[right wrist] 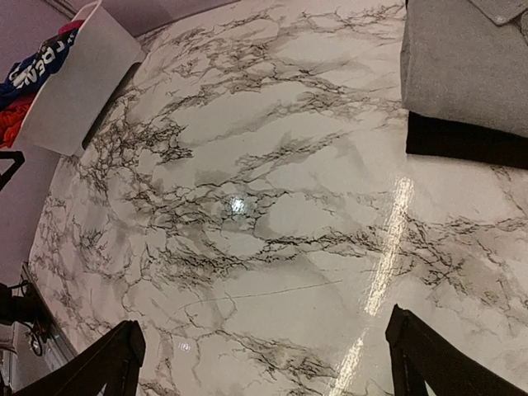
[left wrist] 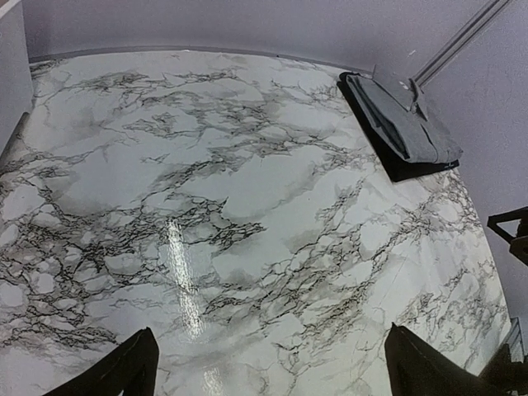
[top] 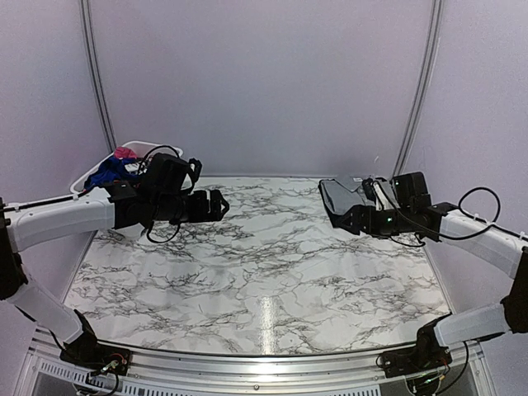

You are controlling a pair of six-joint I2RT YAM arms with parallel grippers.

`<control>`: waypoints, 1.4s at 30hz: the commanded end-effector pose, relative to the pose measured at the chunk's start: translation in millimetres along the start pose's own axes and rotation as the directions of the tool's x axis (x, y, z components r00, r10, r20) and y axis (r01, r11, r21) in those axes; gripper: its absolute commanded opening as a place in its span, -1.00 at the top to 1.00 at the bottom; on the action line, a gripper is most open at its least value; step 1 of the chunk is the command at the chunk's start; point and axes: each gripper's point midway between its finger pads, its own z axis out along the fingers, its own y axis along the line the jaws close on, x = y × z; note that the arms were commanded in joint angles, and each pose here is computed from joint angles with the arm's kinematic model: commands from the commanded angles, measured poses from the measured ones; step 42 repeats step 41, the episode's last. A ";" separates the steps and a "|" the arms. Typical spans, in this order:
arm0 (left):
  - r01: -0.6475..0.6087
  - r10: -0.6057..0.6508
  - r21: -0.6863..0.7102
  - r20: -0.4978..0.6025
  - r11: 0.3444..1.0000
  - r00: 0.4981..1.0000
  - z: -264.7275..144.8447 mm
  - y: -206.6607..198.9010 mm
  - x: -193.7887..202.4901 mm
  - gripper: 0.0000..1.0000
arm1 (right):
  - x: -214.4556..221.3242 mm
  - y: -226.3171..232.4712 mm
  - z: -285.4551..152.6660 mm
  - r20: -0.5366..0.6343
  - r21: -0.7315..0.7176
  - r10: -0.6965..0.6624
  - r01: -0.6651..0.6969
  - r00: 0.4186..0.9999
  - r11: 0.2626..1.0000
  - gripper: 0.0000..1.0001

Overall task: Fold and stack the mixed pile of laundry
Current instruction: Reset both arms

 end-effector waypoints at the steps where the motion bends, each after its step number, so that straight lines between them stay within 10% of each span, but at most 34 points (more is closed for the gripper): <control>1: 0.030 -0.028 0.046 -0.042 0.999 0.999 3.3 5.4 -4.3 -0.98 | -11.3 6.9 -6.9 0.045 -0.020 0.019 -0.018 0.999 1.000 -0.97; 29: 0.097 -0.113 -0.068 -0.292 0.993 0.950 36.5 33.3 71.3 -0.98 | 11.9 7.7 24.7 -0.111 -0.110 -0.008 -0.005 0.994 0.994 -0.97; 42: 0.071 -0.082 -0.054 -0.247 0.996 0.966 9.6 39.2 76.9 -0.98 | 9.1 -24.0 -3.0 -0.036 0.128 0.002 0.003 0.999 0.992 -0.97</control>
